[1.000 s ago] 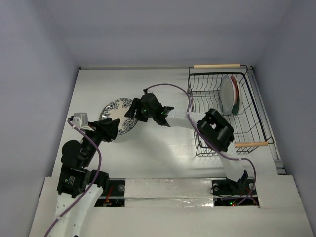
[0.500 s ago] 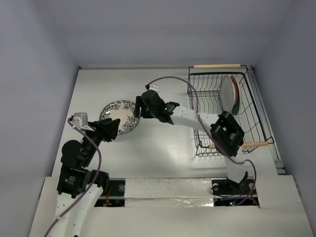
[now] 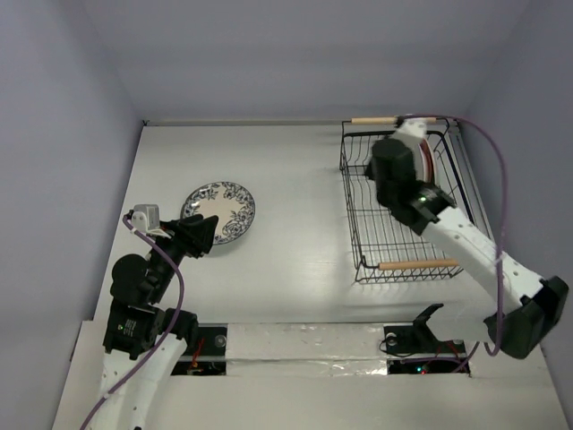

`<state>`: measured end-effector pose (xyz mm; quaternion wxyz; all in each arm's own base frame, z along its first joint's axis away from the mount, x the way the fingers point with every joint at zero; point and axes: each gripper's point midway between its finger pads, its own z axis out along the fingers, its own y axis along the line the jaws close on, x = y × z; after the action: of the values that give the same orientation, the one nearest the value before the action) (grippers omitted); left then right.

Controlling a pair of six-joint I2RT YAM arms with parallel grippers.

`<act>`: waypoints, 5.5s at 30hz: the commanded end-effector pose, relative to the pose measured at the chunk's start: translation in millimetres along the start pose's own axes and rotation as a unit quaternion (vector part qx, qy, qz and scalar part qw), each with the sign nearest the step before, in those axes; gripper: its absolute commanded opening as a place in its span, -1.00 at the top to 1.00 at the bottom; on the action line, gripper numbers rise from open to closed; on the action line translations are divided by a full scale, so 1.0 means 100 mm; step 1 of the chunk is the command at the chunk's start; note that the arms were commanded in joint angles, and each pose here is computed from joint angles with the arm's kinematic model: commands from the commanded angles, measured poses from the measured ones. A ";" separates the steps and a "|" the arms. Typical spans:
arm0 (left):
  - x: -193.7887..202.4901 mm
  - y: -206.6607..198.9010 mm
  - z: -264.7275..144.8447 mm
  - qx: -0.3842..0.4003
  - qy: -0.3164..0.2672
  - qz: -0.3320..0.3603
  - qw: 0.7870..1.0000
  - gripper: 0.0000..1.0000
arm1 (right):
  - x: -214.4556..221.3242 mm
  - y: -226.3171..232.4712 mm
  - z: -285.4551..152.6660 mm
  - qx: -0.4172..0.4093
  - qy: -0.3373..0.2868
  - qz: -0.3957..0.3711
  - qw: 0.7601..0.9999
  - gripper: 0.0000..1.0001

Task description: Unload the plates from the dish rack

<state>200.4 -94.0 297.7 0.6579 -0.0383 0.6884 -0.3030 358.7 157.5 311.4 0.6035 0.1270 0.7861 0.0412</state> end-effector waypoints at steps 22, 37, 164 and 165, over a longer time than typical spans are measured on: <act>-0.06 -0.08 0.05 0.019 -0.009 0.000 1.000 0.10 | 0.37 -1.93 0.95 0.246 0.085 -0.058 0.964 0.13; -0.07 -0.09 0.04 0.021 -0.011 0.001 1.000 0.10 | -0.02 -1.83 0.82 0.247 0.037 -0.088 0.964 0.93; -0.16 -0.18 -0.09 0.038 -0.037 0.002 0.999 0.12 | 0.00 -1.88 0.80 0.377 0.106 -0.264 0.882 0.98; -0.16 -0.18 -0.08 0.039 -0.037 0.003 0.999 0.12 | -0.05 -1.89 0.76 0.379 0.102 -0.266 0.880 1.00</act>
<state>191.2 -96.6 305.1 0.6664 -0.0279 0.6751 -0.3152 406.7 -25.4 189.1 0.3496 0.0813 0.8450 -0.3963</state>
